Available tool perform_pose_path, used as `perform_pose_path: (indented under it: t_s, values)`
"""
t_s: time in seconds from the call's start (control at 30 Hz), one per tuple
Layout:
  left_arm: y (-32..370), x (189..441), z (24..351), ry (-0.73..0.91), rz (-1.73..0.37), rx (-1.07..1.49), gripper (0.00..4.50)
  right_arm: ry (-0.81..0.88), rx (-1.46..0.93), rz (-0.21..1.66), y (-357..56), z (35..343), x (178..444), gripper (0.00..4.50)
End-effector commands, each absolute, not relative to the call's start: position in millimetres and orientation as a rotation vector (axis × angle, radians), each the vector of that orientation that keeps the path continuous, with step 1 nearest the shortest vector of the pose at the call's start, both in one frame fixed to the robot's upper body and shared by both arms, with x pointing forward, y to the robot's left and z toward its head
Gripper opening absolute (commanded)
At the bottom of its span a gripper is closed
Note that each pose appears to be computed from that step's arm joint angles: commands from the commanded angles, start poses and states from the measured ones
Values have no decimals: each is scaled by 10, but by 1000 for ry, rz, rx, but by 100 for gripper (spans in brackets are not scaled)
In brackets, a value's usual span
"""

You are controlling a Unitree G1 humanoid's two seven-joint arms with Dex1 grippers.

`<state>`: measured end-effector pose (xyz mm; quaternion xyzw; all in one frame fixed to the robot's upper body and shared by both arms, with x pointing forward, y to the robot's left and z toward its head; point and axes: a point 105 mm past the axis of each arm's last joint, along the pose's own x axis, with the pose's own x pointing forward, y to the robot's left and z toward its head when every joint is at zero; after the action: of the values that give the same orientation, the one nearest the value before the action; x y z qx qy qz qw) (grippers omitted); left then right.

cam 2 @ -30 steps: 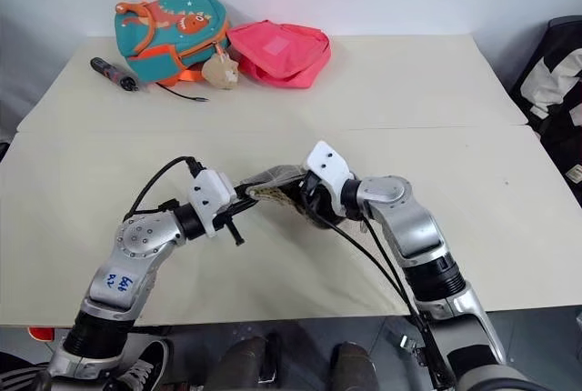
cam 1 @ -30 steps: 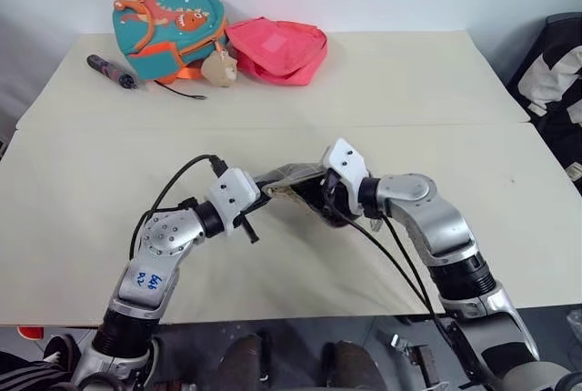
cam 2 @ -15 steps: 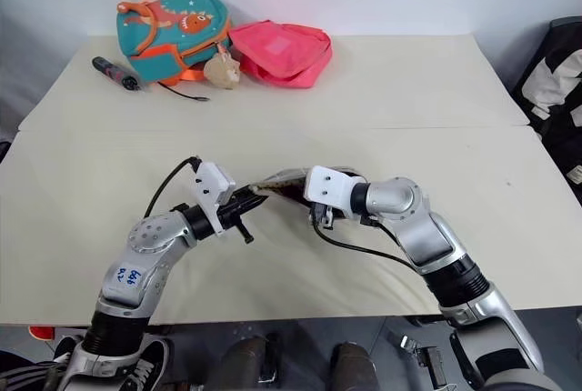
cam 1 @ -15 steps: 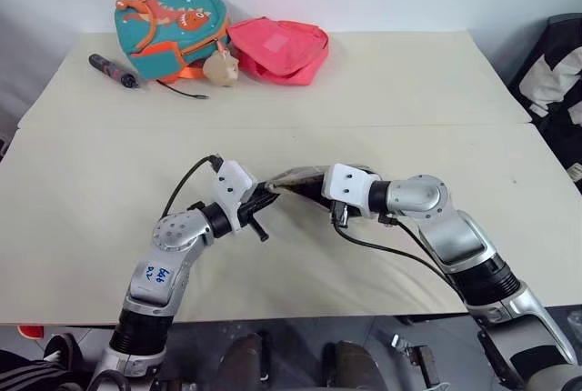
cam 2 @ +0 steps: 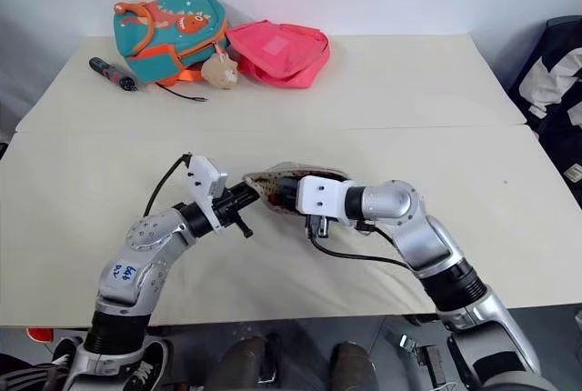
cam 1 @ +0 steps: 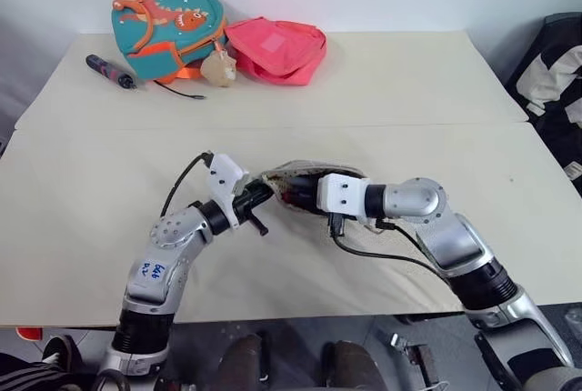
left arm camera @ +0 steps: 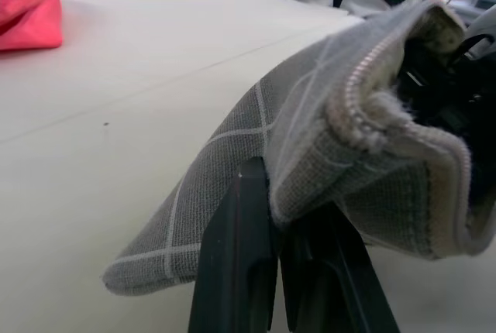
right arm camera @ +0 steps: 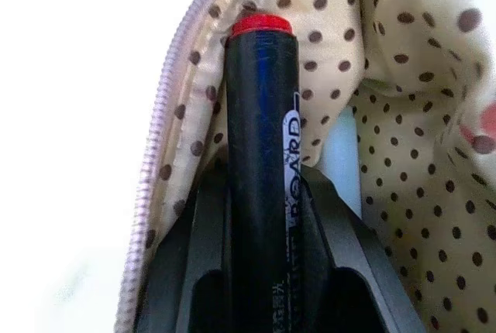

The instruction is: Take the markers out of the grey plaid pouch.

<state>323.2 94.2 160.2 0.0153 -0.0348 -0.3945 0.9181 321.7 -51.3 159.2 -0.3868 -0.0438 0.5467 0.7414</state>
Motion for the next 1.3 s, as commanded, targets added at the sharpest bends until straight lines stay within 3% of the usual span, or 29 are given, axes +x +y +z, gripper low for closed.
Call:
perform_pose_path:
  t_s: [0.03, 0.57, 0.67, 0.77, 0.9, 1.3]
  values:
    - [1087, 3267, 1755, -134, -747, 146, 0, -142, -889, 1248, -501, 1615, 3144, 64]
    - [1104, 3251, 1716, -149, -742, 158, 0, -290, -492, 1279, -558, 2019, 3055, 64]
    - [1099, 3274, 1736, -152, -734, 142, 0, -264, -364, 1376, -526, 2032, 2928, 64]
    - [1000, 3247, 1873, -194, -767, 88, 0, -107, -496, 1383, -491, 1668, 2925, 64]
    - [913, 3195, 1946, -216, -810, 63, 0, -51, -613, 1364, -458, 1472, 2938, 64]
    - [928, 3165, 1771, -159, -826, 140, 0, -123, -571, 1548, -368, 1667, 2603, 64]
